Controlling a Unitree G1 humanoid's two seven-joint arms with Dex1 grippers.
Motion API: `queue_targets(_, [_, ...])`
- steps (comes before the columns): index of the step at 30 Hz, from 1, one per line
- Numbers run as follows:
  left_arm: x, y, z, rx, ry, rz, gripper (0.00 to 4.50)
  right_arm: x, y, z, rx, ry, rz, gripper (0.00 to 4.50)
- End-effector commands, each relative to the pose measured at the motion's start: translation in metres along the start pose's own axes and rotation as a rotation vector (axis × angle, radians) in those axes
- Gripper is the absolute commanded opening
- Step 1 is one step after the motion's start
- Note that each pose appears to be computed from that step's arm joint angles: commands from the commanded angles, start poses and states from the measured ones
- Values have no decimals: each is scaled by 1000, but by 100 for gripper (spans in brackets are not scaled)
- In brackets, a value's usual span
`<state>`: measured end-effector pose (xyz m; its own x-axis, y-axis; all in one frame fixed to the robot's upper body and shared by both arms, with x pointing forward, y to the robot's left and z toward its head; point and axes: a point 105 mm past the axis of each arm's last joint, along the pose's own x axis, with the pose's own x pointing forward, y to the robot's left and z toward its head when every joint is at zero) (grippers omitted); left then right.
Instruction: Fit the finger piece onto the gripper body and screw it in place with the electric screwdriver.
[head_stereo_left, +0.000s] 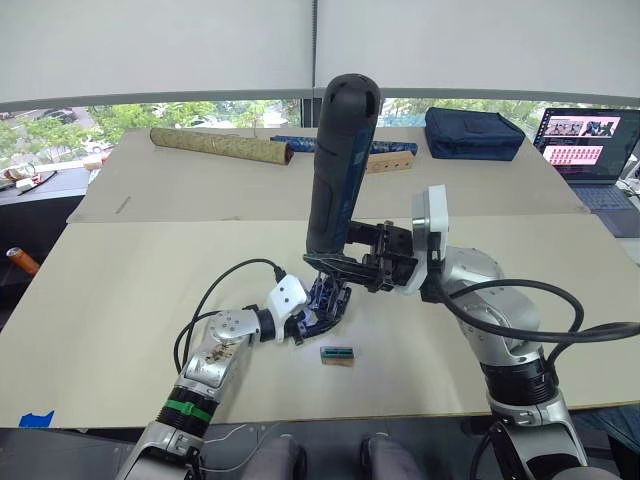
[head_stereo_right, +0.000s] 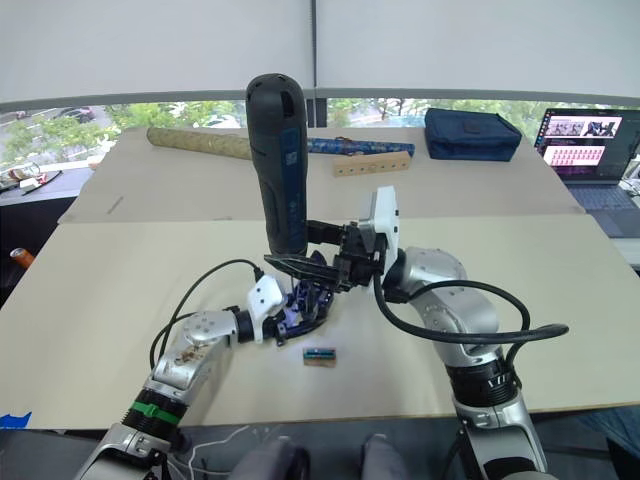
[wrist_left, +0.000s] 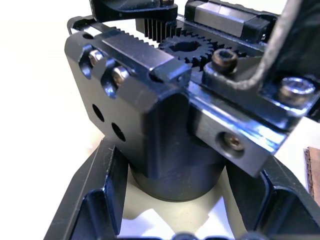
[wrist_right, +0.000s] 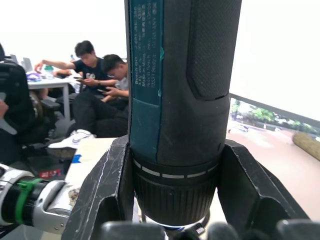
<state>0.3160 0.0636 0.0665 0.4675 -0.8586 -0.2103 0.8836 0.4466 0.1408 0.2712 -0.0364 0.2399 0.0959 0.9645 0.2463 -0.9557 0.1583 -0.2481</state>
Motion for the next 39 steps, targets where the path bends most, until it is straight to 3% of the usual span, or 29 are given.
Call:
queue_targets(1, [-2, 0, -19, -53, 54, 31, 231, 2, 8, 29, -79, -66, 54, 190])
queue_targets(2, [-3, 3, -19, -53, 50, 53, 231, 1, 9, 31, -81, -66, 62, 190])
queue_targets(4, [-4, 6, -18, -60, 40, 76, 335, -2, 10, 37, -85, -67, 73, 190])
queue_targets(7, [-6, 6, -19, -55, 34, 77, 448, -7, 16, 53, -68, -101, 107, 190])
queue_targets(12, [-34, 8, -21, -52, 21, 82, 448, -23, 15, 96, 24, -104, 152, 190])
queue_targets(16, [-71, 14, -17, -42, 8, 82, 448, -53, -9, 110, 130, 105, 52, 190])
queue_targets(18, [-99, 26, 1, 42, -101, 121, 448, -88, -27, 90, 214, 365, -87, 190])
queue_targets(19, [-116, 26, 4, 45, -108, 97, 448, -115, -37, 74, 283, 536, -208, 190])
queue_targets(23, [-153, 16, 10, 10, -71, -30, 448, -199, -56, 35, 411, 954, -535, 190])
queue_targets(26, [-164, 12, 13, 18, -45, -76, 448, -252, -52, 7, 385, 1307, -587, 190])
queue_targets(34, [-172, 13, 20, 14, -33, -54, 448, -289, -62, -39, 498, 1377, -641, 190])
queue_targets(39, [-173, 14, 21, 12, -22, -37, 448, -292, -61, -55, 558, 1380, -646, 190])
